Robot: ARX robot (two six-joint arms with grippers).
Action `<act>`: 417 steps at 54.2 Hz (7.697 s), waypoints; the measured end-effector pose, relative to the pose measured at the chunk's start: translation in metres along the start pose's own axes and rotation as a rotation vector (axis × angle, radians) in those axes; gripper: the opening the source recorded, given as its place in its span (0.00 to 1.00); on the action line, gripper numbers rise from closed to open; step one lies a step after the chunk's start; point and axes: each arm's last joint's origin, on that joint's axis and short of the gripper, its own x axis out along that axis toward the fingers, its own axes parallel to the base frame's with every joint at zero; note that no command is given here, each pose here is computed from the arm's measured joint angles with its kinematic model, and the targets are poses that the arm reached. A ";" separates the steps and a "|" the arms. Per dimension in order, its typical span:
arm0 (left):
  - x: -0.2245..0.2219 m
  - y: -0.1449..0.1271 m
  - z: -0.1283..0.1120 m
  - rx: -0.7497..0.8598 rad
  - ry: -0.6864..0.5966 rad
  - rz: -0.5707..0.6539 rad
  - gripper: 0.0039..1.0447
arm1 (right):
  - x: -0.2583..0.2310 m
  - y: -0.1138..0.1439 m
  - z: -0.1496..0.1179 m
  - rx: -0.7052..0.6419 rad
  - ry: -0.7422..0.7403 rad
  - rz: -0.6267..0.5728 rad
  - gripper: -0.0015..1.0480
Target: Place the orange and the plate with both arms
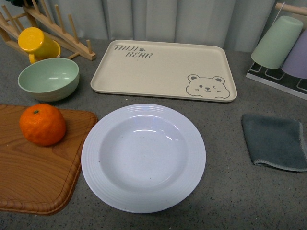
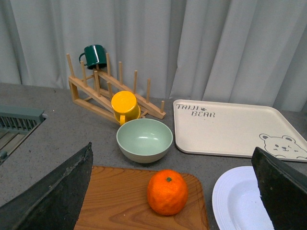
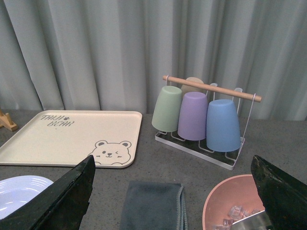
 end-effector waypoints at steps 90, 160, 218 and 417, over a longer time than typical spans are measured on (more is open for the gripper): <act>0.000 0.000 0.000 0.000 0.000 0.000 0.94 | 0.000 0.000 0.000 0.000 0.000 0.000 0.91; 0.140 -0.015 -0.068 -0.051 0.771 -0.003 0.94 | 0.000 0.000 0.000 0.000 0.000 -0.003 0.91; 0.188 -0.012 -0.090 -0.077 0.809 -0.050 0.94 | 0.000 0.000 0.000 0.000 0.000 -0.003 0.91; 0.032 0.000 0.001 -0.003 0.000 -0.001 0.04 | 0.000 0.000 0.000 0.000 0.000 -0.003 0.91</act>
